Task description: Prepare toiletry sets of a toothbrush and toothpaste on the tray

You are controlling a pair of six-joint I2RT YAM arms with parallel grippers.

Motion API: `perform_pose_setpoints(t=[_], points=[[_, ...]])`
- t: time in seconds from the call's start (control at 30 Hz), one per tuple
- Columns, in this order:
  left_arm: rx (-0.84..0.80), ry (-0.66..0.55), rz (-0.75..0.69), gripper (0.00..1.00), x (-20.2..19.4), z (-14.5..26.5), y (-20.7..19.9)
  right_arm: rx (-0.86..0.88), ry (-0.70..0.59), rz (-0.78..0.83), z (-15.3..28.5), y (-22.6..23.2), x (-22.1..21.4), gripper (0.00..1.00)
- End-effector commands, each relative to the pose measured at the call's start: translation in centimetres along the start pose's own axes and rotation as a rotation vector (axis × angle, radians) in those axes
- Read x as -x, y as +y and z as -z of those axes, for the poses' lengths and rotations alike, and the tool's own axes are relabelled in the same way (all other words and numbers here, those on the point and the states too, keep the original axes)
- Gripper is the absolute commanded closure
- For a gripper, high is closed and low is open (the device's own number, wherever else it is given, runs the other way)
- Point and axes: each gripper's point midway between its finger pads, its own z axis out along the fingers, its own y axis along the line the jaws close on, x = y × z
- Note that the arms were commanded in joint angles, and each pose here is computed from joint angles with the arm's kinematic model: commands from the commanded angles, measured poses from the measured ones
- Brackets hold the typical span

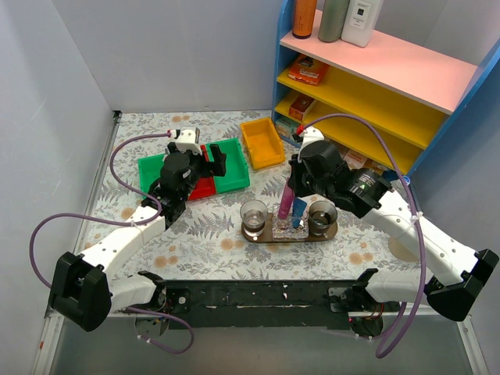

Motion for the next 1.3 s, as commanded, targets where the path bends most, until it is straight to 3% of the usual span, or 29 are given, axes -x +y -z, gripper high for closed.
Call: perform_pose_setpoints(t=[0.0, 1.27], points=[[-0.001, -0.021, 0.006, 0.02, 1.1, -0.1, -0.2, 0.009, -0.111, -0.043, 0.7, 0.4, 2.4, 0.99], [-0.018, 0.007, 0.007, 0.02, 0.3, -0.5, -0.5, -0.070, -0.124, -0.010, -0.5, 0.0, 1.3, 0.99]])
